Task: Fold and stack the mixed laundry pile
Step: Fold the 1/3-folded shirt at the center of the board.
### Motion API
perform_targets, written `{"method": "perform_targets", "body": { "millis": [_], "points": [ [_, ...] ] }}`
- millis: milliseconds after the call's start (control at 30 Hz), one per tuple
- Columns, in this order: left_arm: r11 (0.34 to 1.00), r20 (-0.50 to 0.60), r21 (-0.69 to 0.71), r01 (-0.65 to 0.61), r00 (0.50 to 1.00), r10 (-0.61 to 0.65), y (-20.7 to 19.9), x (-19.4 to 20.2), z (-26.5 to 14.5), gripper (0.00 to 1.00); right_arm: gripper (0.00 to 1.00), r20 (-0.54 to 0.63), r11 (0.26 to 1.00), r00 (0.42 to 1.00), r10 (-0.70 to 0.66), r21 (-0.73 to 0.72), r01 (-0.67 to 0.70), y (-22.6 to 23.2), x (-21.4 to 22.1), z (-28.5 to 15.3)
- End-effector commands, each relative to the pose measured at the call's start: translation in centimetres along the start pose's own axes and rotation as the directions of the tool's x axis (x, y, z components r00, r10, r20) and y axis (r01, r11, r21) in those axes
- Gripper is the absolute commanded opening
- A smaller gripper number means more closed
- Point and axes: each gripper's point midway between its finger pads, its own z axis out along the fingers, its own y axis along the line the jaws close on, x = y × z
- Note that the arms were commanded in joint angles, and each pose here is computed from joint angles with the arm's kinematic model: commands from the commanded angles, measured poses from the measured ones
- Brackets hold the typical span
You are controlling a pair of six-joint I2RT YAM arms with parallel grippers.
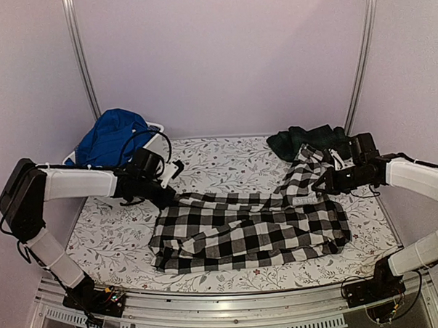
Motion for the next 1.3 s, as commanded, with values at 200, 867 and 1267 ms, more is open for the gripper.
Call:
{"method": "perform_targets", "body": {
  "millis": [200,867,1267],
  "points": [
    [0.995,-0.22,0.007,-0.103,0.97,0.102,-2.5,5.8,1.9,0.0,0.0,-0.1,0.977,0.974,0.202,0.089,-0.193,-3.0,5.6,3.0],
    [0.976,-0.152,0.181,-0.124,0.977,0.152,-6.5,2.3,-2.9,0.0,0.0,0.054,0.969,0.985,0.162,0.178,-0.169,-4.4,-0.7,-0.5],
    [0.976,-0.436,0.173,-0.13,0.879,0.194,-7.2,11.3,1.3,0.01,0.0,-0.059,0.956,0.963,0.263,0.151,-0.252,-6.7,5.3,3.6]
  ]
}}
